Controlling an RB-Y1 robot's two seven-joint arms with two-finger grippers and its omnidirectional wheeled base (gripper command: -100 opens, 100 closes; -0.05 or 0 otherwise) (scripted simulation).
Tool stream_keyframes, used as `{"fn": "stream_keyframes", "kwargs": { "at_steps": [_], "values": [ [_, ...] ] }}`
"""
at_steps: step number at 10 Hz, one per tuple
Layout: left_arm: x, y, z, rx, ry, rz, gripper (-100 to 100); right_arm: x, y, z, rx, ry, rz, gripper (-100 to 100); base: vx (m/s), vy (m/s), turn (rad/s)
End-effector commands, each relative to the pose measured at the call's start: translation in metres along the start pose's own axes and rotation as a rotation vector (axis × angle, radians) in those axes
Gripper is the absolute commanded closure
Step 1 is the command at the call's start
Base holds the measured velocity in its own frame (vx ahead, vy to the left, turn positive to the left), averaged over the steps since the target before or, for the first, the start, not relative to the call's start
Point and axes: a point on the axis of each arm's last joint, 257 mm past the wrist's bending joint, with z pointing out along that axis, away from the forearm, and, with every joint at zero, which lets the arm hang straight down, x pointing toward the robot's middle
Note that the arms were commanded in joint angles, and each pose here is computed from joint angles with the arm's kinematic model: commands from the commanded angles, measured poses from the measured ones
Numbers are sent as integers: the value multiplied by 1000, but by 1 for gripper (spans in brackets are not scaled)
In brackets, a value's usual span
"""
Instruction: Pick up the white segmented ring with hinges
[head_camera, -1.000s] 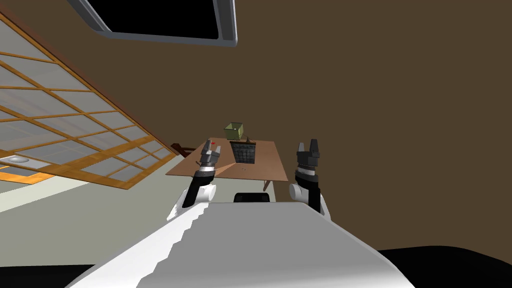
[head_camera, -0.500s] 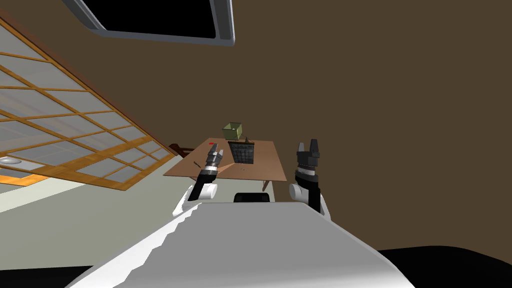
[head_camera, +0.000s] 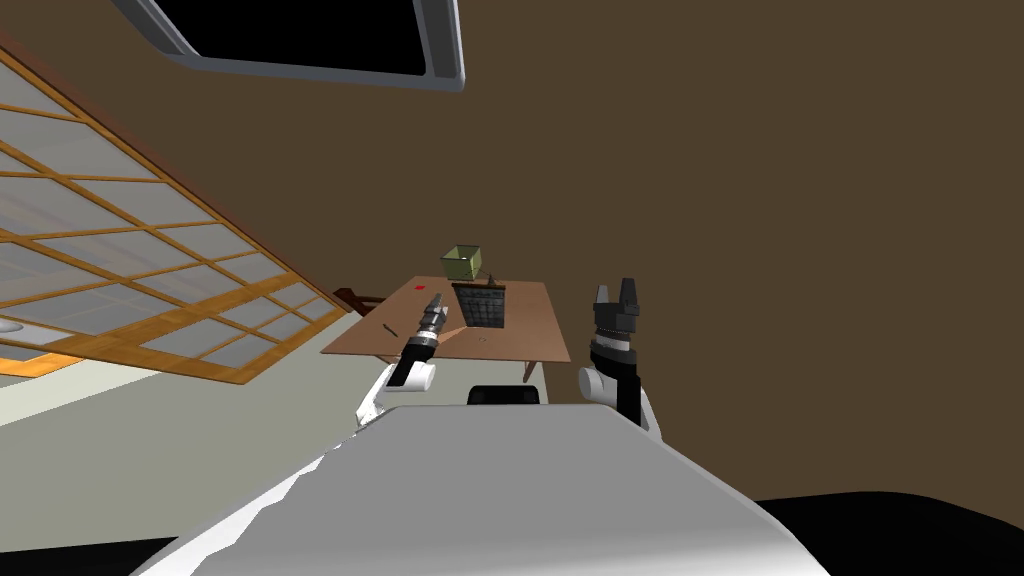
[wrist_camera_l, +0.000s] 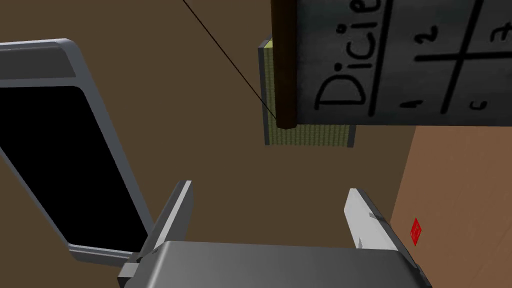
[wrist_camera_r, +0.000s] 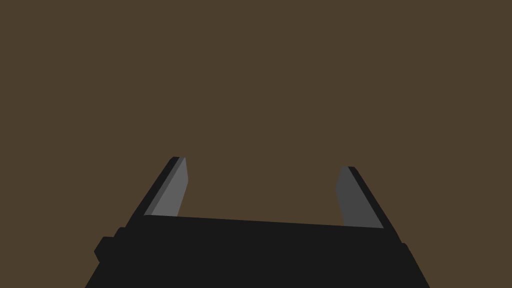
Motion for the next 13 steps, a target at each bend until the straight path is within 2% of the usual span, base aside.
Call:
{"fn": "stream_keyframes", "kwargs": {
  "at_steps": [1, 2, 4, 5, 7, 8, 13],
  "values": [
    [-2, 28, 3, -73, -3, 21, -100, 0, 0, 0, 0, 0, 0, 0, 11, -37, -24],
    [-2, 34, 1, -85, -4, 21, -100, 0, 0, 0, 0, 0, 0, 0, 6, -28, -5],
    [-7, 65, 5, -168, -9, 46, -100, 0, 0, 0, 0, 0, 0, 0, 3, -27, -18],
    [-7, 69, 4, -175, -9, 46, -100, 0, 0, 0, 0, 0, 0, 0, 3, -20, -6],
    [-11, 96, 6, -252, -15, 69, -100, 0, 0, 0, 0, 0, 0, 0, 4, -28, -19],
    [-12, 102, 4, -265, -15, 69, -100, 0, 0, 0, 0, 0, 0, 0, 3, -26, -7],
    [-18, 177, -1, -474, -30, 102, -100, 0, 0, 0, 0, 0, 0, 0, 7, -31, -19]
  ]
}}
